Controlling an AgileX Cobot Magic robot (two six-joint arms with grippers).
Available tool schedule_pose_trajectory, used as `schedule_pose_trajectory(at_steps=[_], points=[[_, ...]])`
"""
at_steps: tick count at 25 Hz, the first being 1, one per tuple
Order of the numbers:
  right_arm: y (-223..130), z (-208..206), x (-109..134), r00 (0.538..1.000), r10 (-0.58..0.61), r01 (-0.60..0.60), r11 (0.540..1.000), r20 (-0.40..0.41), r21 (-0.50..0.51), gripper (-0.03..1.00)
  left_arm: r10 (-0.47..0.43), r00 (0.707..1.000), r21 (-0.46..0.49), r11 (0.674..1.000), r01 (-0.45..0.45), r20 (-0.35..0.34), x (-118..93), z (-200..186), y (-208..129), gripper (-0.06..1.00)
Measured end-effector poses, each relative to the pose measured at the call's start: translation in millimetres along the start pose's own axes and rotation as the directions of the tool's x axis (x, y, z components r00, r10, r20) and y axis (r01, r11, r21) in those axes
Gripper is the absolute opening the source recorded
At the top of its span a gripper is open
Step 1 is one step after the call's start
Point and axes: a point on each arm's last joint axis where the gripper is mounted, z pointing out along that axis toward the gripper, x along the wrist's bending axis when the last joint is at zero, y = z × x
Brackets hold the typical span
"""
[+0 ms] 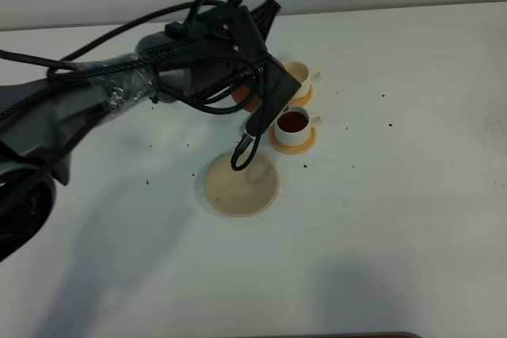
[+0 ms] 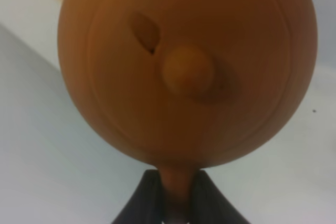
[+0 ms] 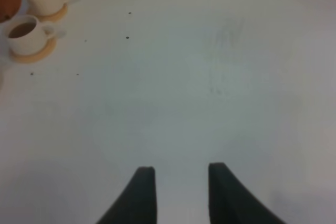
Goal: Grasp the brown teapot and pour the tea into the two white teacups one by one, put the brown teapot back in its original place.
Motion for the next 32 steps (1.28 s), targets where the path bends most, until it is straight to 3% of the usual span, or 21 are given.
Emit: schedule_pose_trajectory(at_steps=[4, 10, 15, 20, 25, 30, 32], points=[[0, 0, 0, 1.000, 0.000, 0.000, 1.000, 0.000, 0.000, 0.24, -0.134, 0.991, 0.000, 0.991, 0.134, 0.020, 0, -19, -20, 0.11], [0, 0, 0, 1.000, 0.000, 0.000, 1.000, 0.000, 0.000, 0.24, -0.311, 0.934, 0.002, 0.949, 0.316, 0.177, -16, -31, -34, 0.11], [0, 0, 0, 1.000, 0.000, 0.000, 1.000, 0.000, 0.000, 0.24, -0.446, 0.850, 0.013, 0.887, 0.461, 0.280, -24, -34, -32, 0.11], [0, 0, 0, 1.000, 0.000, 0.000, 1.000, 0.000, 0.000, 0.24, -0.572, 0.735, 0.016, 0.793, 0.609, 0.364, -32, -30, -32, 0.11], [0, 0, 0, 1.000, 0.000, 0.000, 1.000, 0.000, 0.000, 0.24, -0.654, 0.636, 0.069, 0.717, 0.694, 0.409, -47, -16, -29, 0.11], [0, 0, 0, 1.000, 0.000, 0.000, 1.000, 0.000, 0.001, 0.24, -0.701, 0.574, 0.070, 0.657, 0.751, 0.424, -59, -3, -25, 0.11], [0, 0, 0, 1.000, 0.000, 0.000, 1.000, 0.000, 0.001, 0.24, -0.703, 0.564, 0.065, 0.649, 0.758, 0.434, -62, 1, -22, 0.11]])
